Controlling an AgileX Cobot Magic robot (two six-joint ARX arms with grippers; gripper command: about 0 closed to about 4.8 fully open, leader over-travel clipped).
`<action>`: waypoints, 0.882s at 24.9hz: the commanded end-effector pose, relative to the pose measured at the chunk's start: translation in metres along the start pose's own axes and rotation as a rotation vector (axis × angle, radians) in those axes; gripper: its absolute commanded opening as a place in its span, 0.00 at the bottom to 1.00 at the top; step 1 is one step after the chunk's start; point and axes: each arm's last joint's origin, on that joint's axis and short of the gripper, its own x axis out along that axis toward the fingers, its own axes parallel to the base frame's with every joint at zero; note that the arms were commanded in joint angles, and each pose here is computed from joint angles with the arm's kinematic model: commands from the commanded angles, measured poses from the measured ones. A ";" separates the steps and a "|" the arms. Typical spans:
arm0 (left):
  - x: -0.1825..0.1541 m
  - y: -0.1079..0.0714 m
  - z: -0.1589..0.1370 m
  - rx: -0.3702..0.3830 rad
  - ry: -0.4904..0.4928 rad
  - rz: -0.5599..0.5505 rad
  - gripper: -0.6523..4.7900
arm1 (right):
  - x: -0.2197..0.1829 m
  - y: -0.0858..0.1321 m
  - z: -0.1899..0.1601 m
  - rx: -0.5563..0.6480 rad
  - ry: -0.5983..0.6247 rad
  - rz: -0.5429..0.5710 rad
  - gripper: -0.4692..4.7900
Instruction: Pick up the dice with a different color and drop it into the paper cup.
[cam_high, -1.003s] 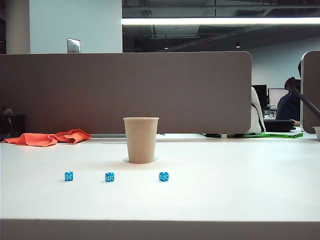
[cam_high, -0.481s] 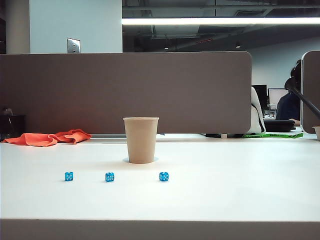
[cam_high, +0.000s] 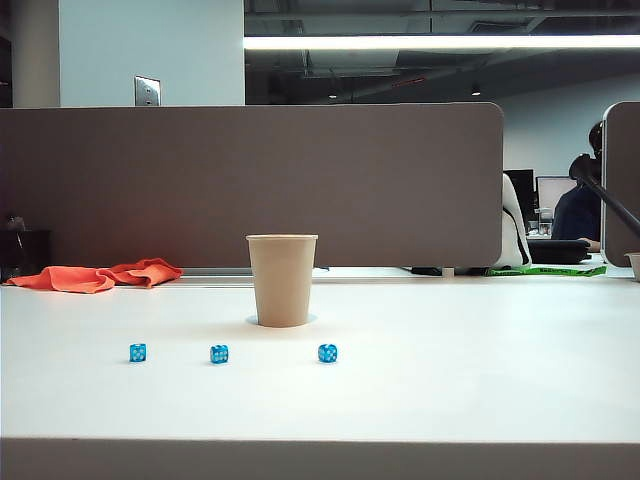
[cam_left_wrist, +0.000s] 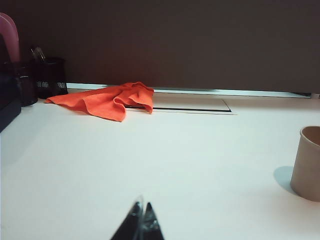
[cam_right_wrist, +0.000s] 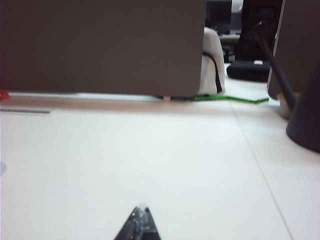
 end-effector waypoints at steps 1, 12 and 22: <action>0.000 0.000 0.002 0.006 -0.015 -0.005 0.11 | 0.000 -0.001 -0.005 0.001 0.044 -0.036 0.09; 0.000 -0.001 0.002 -0.005 -0.015 -0.020 0.11 | 0.000 -0.002 -0.002 -0.011 0.022 -0.051 0.09; 0.000 -0.001 0.002 0.006 -0.015 -0.019 0.11 | 0.000 -0.001 -0.002 -0.010 0.022 -0.044 0.09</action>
